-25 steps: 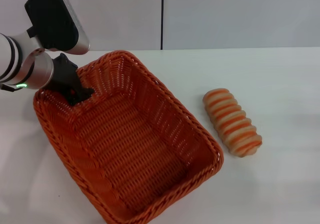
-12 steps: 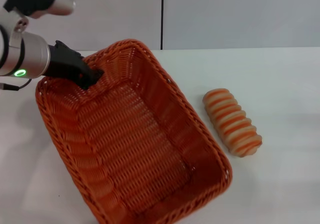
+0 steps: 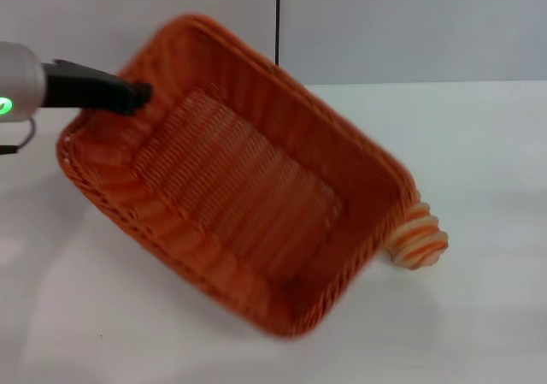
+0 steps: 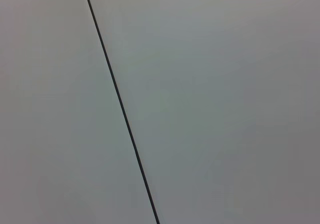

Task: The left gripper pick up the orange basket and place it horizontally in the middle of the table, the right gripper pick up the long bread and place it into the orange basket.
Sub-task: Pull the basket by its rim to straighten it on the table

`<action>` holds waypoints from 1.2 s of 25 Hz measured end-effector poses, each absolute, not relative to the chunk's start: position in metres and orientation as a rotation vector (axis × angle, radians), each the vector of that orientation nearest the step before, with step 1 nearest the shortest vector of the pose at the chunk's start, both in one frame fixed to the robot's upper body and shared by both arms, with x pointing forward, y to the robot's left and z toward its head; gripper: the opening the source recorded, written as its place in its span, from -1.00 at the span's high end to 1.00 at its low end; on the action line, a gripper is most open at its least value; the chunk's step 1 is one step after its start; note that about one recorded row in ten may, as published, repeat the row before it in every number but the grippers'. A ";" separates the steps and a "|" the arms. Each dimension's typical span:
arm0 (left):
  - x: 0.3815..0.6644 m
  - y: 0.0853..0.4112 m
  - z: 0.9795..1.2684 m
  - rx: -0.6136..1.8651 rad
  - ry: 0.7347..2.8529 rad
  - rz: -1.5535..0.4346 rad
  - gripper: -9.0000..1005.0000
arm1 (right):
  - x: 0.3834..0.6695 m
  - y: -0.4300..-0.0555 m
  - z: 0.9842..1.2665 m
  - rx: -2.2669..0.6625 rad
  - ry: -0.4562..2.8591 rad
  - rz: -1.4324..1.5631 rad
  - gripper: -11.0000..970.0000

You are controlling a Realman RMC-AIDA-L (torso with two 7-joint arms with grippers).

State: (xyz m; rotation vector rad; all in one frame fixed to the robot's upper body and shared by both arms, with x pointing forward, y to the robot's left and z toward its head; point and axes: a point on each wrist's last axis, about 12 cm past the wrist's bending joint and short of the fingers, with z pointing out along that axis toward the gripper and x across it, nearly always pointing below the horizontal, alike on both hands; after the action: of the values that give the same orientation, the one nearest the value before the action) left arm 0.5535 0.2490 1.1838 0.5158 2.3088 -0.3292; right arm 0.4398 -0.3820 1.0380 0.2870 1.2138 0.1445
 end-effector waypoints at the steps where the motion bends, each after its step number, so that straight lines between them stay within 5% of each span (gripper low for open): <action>1: 0.554 0.254 1.184 0.477 2.304 -0.337 0.58 | 0.440 -0.383 1.039 0.285 1.212 0.144 -0.29; 13: 0.525 0.309 1.160 0.148 2.288 -0.306 0.65 | 0.446 -0.386 1.044 0.259 1.198 0.137 -0.28; 30: 0.462 0.311 1.147 0.044 2.419 -0.310 0.68 | 0.452 -0.384 1.047 0.243 1.196 0.161 -0.26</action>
State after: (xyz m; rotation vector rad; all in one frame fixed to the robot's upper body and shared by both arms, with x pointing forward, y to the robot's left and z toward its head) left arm 0.4616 0.3110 1.1475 0.0439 2.4190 -0.3102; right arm 0.4518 -0.3842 1.0467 0.2428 1.1965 0.1614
